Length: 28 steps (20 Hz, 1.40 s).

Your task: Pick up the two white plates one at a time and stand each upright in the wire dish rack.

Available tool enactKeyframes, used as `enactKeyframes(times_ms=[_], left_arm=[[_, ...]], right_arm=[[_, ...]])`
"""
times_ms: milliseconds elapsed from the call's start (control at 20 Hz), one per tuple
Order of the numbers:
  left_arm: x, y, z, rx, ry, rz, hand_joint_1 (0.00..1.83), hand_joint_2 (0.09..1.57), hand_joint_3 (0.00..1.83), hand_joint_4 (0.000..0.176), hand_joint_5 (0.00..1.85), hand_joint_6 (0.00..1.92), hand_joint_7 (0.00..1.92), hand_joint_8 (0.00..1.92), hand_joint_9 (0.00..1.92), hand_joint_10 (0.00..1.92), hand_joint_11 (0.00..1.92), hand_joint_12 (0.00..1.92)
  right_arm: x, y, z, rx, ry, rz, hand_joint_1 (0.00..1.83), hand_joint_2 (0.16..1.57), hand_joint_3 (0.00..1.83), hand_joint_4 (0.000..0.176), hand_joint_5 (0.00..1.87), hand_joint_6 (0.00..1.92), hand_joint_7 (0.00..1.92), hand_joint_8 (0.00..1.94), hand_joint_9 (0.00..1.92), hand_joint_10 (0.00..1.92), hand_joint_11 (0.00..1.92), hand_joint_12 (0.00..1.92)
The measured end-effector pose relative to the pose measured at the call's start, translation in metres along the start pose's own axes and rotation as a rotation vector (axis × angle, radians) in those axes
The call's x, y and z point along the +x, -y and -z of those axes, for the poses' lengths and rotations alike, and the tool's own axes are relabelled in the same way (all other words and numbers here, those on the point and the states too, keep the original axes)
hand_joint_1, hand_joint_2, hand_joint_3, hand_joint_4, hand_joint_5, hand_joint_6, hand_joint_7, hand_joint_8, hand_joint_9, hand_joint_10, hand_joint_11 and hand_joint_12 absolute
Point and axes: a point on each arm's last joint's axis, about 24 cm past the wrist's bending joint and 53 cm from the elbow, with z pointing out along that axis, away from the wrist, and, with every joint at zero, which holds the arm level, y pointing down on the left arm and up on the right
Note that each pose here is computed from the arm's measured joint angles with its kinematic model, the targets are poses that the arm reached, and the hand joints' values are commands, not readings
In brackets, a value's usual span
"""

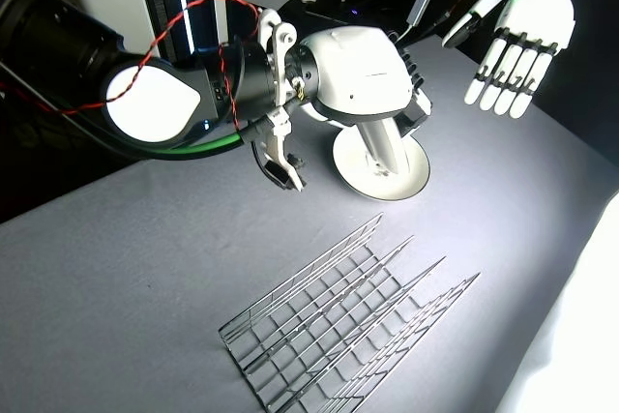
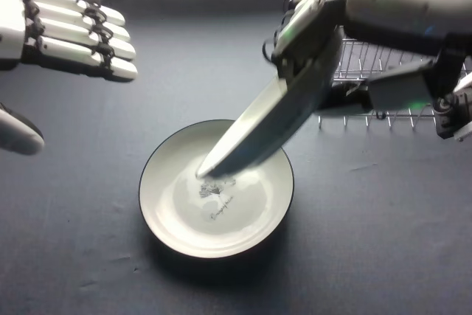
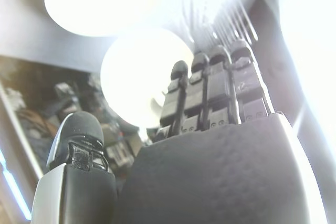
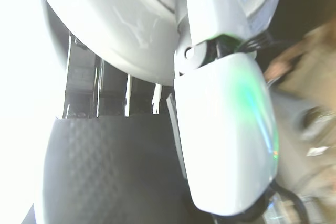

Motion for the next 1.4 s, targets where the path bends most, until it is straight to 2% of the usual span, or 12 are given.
enactKeyframes(times_ms=[100, 150, 250, 400, 500, 700, 800, 900, 1100, 1150, 1200, 1400], left_arm=[[-0.001, -0.004, 0.003, -0.011, 0.006, -0.003, 0.0, 1.22, 0.0, 0.0, 0.07, 0.0, 0.03, 0.0, 0.0, 0.0, 0.0, 0.0], [0.0, -0.004, 0.003, -0.014, 0.002, -0.014, 0.0, 1.22, 0.0, 0.0, 0.06, 0.0, 0.03, 0.0, 0.0, 0.0, 0.0, 0.0], [0.001, -0.004, 0.002, -0.012, 0.001, -0.03, 0.0, 1.22, 0.0, 0.0, 0.06, 0.0, 0.04, 0.0, 0.0, 0.0, 0.0, 0.0], [0.008, -0.003, -0.002, -0.01, -0.019, -0.047, 0.0, 1.21, 0.0, 0.0, 0.06, 0.0, 0.03, 0.0, 0.0, 0.0, 0.0, 0.0], [0.018, 0.002, -0.009, 0.006, -0.045, -0.065, 0.0, 1.21, 0.0, 0.0, 0.05, 0.0, 0.03, 0.0, 0.0, 0.0, 0.0, 0.0], [0.054, -0.003, -0.033, 0.008, -0.121, -0.02, 0.0, 1.21, 0.0, 0.0, 0.03, 0.0, 0.0, 0.0, 0.0, 0.0, 0.0, 0.0], [0.064, -0.001, -0.038, 0.01, -0.127, -0.008, 0.0, 1.21, 0.0, 0.0, 0.04, 0.01, 0.02, 0.01, 0.0, 0.0, 0.0, 0.0], [0.075, 0.005, -0.044, 0.02, -0.145, -0.004, 0.0, 1.21, 0.0, 0.0, 0.04, 0.01, 0.02, 0.01, 0.0, 0.0, 0.0, 0.0], [0.098, 0.014, -0.057, 0.031, -0.187, -0.003, 0.0, 1.21, 0.0, 0.0, 0.06, 0.01, 0.03, 0.01, 0.0, 0.0, 0.0, 0.0], [0.101, 0.015, -0.06, 0.03, -0.191, 0.001, 0.0, 1.21, 0.0, 0.0, 0.06, 0.01, 0.04, 0.01, 0.0, 0.0, 0.0, 0.0], [0.101, 0.016, -0.063, 0.028, -0.19, 0.001, 0.0, 1.21, 0.0, 0.0, 0.05, 0.0, 0.04, 0.01, 0.0, 0.0, 0.0, 0.0], [0.11, 0.018, -0.074, 0.022, -0.198, 0.015, 0.0, 1.22, 0.0, 0.0, 0.06, 0.0, 0.04, 0.01, 0.0, 0.0, 0.0, 0.0]], right_arm=[[-0.013, 0.002, 0.001, 0.033, 0.047, -0.068, 1.38, 1.09, 0.0, 0.0, 1.02, 0.93, 1.05, 0.75, 0.94, 1.14, 0.68, 1.23], [-0.017, 0.006, 0.002, 0.059, 0.065, -0.101, 1.38, 1.1, 0.0, 0.0, 0.99, 0.91, 1.02, 0.84, 0.93, 1.22, 0.69, 1.33], [-0.026, 0.02, 0.003, 0.122, 0.099, -0.168, 1.38, 1.09, 0.0, 0.0, 1.03, 0.8, 1.04, 0.81, 0.96, 1.22, 0.7, 1.39], [-0.039, 0.038, 0.011, 0.202, 0.141, -0.242, 1.38, 1.08, 0.0, 0.0, 1.01, 0.9, 1.06, 0.78, 0.95, 1.14, 0.68, 1.27], [-0.046, 0.043, 0.014, 0.23, 0.162, -0.275, 1.38, 1.09, 0.0, 0.0, 0.99, 0.92, 1.02, 0.8, 0.97, 1.16, 0.71, 1.3], [-0.057, 0.05, 0.017, 0.262, 0.207, -0.354, 1.38, 1.09, 0.0, 0.0, 1.0, 0.96, 1.05, 0.75, 0.94, 1.15, 0.68, 1.28], [-0.067, 0.053, 0.019, 0.27, 0.233, -0.38, 1.38, 1.09, 0.0, 0.0, 1.0, 0.94, 1.07, 0.72, 0.94, 1.18, 0.67, 1.32], [-0.077, 0.057, 0.022, 0.278, 0.259, -0.393, 1.37, 1.11, 0.0, 0.0, 0.97, 0.99, 1.02, 0.83, 0.88, 1.22, 0.63, 1.34], [-0.099, 0.075, 0.034, 0.319, 0.316, -0.421, 1.37, 1.1, 0.0, 0.0, 0.99, 0.99, 1.04, 0.77, 0.9, 1.19, 0.66, 1.34], [-0.103, 0.078, 0.037, 0.326, 0.325, -0.42, 1.26, 1.1, 0.0, 0.0, 1.0, 0.93, 1.06, 0.88, 0.96, 0.98, 0.71, 1.49], [-0.106, 0.082, 0.04, 0.334, 0.335, -0.422, 1.35, 1.09, 0.0, 0.0, 0.99, 0.92, 1.05, 0.78, 0.95, 1.17, 0.69, 1.48], [-0.119, 0.092, 0.051, 0.36, 0.371, -0.44, 1.37, 1.1, 0.0, 0.0, 0.97, 1.01, 1.03, 0.78, 0.92, 1.21, 0.66, 1.4]])
